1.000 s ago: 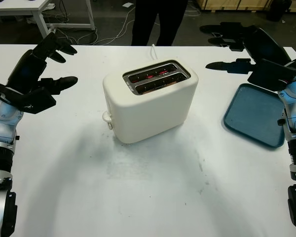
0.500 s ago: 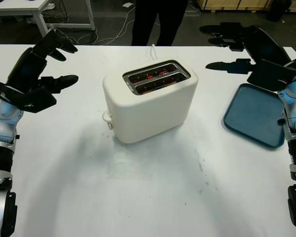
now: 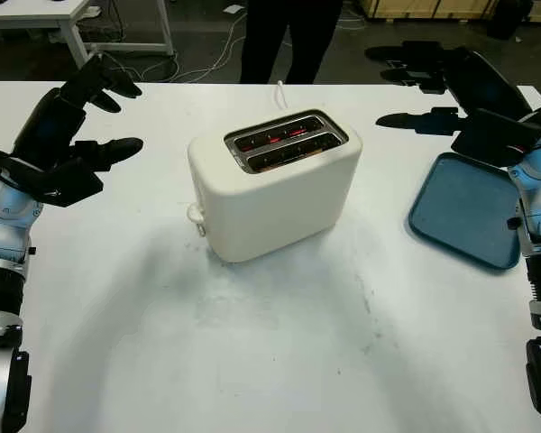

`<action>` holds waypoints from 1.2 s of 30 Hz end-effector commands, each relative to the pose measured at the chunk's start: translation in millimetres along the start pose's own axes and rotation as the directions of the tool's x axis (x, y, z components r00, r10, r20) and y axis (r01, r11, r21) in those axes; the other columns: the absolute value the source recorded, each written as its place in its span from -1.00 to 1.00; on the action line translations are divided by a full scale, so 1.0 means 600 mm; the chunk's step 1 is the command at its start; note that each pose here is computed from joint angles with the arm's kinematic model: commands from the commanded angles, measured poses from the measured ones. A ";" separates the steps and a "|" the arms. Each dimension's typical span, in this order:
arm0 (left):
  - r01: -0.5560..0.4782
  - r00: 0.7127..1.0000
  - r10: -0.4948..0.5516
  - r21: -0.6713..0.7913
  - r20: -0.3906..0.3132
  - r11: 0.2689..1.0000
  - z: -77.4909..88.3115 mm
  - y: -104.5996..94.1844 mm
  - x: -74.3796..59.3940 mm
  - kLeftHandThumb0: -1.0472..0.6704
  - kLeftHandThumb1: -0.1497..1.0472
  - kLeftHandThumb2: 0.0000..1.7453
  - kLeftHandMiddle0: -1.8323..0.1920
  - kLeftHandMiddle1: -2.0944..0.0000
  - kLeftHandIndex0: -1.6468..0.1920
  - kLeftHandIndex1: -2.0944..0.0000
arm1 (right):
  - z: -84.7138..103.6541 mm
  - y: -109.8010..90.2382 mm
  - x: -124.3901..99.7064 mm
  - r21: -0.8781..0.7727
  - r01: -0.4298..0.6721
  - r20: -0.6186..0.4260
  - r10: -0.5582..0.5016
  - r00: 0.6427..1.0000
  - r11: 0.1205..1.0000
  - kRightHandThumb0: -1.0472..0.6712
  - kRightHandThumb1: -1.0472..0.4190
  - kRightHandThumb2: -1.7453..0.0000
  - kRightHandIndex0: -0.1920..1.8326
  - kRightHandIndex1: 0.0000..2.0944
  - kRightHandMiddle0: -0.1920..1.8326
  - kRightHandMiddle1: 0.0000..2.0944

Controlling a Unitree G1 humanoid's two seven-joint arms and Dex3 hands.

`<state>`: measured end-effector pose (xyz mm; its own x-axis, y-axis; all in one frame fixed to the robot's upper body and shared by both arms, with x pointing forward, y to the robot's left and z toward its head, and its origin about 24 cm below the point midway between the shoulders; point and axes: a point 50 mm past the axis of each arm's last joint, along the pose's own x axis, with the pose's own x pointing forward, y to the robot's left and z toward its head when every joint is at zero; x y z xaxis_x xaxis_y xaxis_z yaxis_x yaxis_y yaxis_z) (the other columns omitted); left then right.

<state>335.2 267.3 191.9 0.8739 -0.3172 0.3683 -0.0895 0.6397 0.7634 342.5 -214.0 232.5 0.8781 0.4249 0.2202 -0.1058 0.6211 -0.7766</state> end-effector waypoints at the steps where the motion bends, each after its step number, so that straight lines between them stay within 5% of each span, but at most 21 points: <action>1: -0.003 1.000 0.003 -0.015 -0.005 1.000 -0.002 -0.001 -0.003 -1.00 0.79 -0.46 0.81 -0.47 0.79 -0.29 | 0.003 0.000 0.000 0.003 0.006 0.006 -0.006 1.000 1.000 -0.13 -0.72 1.00 -0.28 -1.00 -0.31 -1.00; 36: -0.004 1.000 0.004 -0.014 -0.004 1.000 -0.001 -0.002 -0.003 -1.00 0.79 -0.46 0.81 -0.49 0.79 -0.31 | 0.004 0.000 0.001 0.009 0.007 0.008 -0.008 1.000 1.000 -0.11 -0.72 1.00 -0.28 -1.00 -0.32 -1.00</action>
<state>335.2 266.6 192.9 0.8741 -0.3179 0.3672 -0.0889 0.6386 0.7644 342.4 -214.0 232.7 0.8771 0.4259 0.2220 -0.1070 0.6240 -0.7741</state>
